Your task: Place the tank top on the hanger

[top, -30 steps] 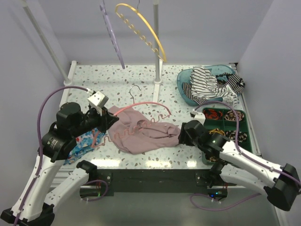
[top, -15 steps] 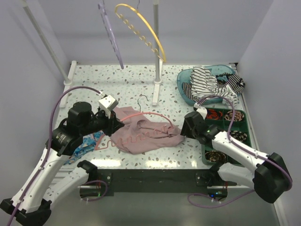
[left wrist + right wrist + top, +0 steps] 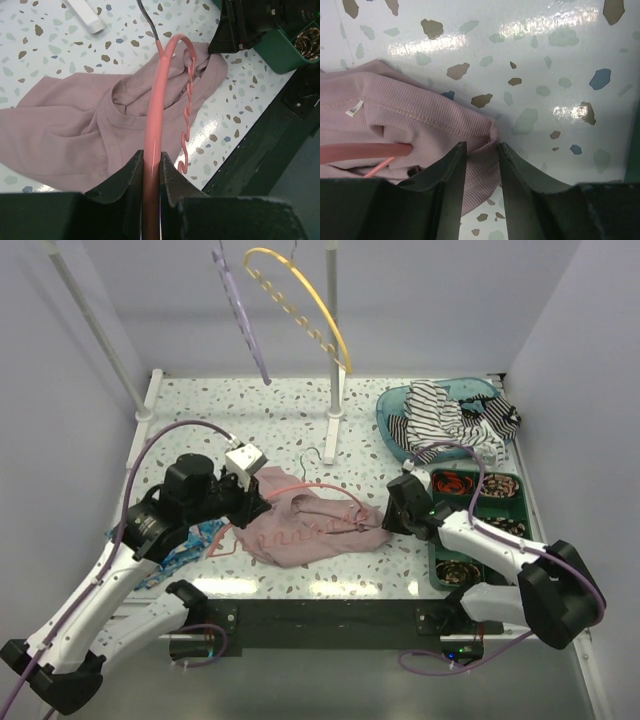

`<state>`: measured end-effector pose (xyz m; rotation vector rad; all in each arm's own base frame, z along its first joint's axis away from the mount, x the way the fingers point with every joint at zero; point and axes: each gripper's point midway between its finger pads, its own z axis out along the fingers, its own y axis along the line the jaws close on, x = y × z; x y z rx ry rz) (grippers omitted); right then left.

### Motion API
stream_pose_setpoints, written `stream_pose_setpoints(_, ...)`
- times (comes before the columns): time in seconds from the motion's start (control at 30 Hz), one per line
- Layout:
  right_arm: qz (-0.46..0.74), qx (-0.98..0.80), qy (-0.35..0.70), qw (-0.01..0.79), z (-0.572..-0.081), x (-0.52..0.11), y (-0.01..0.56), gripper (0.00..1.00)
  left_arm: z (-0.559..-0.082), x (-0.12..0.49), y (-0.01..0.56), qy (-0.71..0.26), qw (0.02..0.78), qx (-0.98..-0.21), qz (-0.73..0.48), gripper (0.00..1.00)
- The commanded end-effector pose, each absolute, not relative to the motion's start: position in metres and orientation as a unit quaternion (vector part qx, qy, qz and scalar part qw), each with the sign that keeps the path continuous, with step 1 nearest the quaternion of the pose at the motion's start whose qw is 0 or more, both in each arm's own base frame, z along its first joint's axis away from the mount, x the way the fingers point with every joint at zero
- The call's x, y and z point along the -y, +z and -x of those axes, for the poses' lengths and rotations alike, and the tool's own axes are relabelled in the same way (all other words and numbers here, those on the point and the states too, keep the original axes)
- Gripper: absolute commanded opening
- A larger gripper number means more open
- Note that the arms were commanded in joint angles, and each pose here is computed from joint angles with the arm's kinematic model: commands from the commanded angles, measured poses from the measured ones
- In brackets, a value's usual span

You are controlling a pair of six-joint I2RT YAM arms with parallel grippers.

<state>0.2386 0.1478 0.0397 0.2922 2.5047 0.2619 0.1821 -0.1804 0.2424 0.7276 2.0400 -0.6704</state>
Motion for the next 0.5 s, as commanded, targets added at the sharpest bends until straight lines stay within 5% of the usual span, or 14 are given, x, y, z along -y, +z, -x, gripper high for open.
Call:
stream_pose_setpoints(0.0, -0.113, -0.94, 0.11, 0.302, -0.242, -0.152, 0.037, 0.21, -0.196, 0.19, 0.26, -0.271, 0.462, -0.791, -0.296, 0.0)
stream_pose_setpoints(0.17, -0.111, -0.938, 0.104, 0.311, -0.241, -0.147, 0.043, 0.0, -0.201, 0.196, 0.258, -0.271, 0.457, -0.79, -0.306, 0.0)
stream_pose_setpoints(0.47, -0.102, -0.921, 0.078, 0.369, -0.263, -0.138, 0.096, 0.0, -0.192, 0.199, 0.281, -0.286, 0.476, -0.767, -0.321, 0.0)
